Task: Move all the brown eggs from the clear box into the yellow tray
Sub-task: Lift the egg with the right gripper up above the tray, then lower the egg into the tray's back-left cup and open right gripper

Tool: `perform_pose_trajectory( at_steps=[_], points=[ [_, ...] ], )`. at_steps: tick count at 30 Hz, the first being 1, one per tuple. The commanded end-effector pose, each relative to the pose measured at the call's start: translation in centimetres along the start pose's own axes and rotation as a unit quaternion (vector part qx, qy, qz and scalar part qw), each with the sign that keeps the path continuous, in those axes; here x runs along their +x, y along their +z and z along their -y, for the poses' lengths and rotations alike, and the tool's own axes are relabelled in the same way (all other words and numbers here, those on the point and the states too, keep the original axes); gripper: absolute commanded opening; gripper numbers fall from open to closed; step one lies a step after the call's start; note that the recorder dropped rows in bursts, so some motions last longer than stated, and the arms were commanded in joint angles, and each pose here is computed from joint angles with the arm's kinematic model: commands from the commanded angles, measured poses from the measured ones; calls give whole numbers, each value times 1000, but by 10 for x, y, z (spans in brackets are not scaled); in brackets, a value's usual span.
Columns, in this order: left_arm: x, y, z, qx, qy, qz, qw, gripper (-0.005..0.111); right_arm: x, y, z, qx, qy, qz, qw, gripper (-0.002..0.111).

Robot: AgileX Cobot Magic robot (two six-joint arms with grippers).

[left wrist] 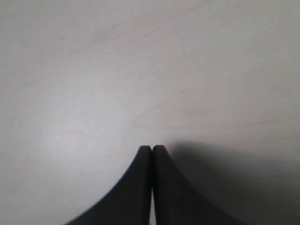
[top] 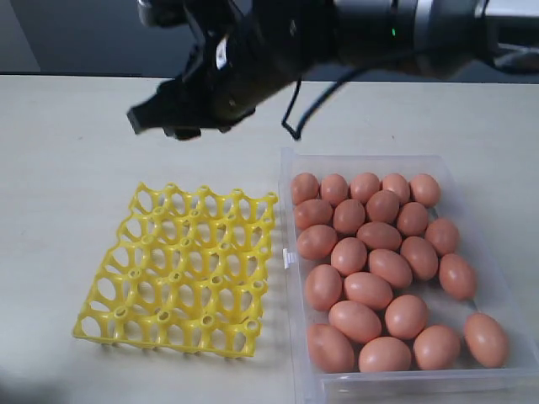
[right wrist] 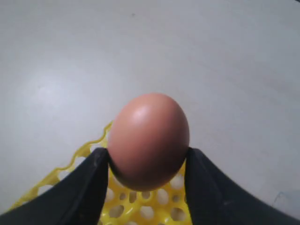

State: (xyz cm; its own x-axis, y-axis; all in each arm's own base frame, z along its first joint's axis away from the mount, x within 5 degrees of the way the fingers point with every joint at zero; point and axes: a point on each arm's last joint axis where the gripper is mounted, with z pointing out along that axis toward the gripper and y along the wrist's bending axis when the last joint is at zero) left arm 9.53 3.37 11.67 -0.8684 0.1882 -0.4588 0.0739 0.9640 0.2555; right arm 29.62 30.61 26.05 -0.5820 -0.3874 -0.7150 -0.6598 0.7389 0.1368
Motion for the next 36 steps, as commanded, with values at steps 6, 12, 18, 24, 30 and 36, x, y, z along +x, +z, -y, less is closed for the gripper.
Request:
perform_pose_trajectory(
  at_steps=[6,12,18,24,30,36],
  points=[
    [-1,0,0,-1,-4,5,1000,0,49,39,-8,-6,10,123,992,-1],
    [-1,0,0,-1,-4,5,1000,0,56,60,-19,-15,-9,99,995,-1],
    [-1,0,0,-1,-4,5,1000,0,57,75,-30,-24,-26,73,997,-1],
    [-1,0,0,-1,-4,5,1000,0,58,89,-32,-24,-27,52,998,-1],
    [-1,0,0,-1,-4,5,1000,0,59,101,-32,-23,-28,46,998,-1],
    [-1,0,0,-1,-4,5,1000,0,60,103,-32,-23,-35,49,998,-1]
  ],
)
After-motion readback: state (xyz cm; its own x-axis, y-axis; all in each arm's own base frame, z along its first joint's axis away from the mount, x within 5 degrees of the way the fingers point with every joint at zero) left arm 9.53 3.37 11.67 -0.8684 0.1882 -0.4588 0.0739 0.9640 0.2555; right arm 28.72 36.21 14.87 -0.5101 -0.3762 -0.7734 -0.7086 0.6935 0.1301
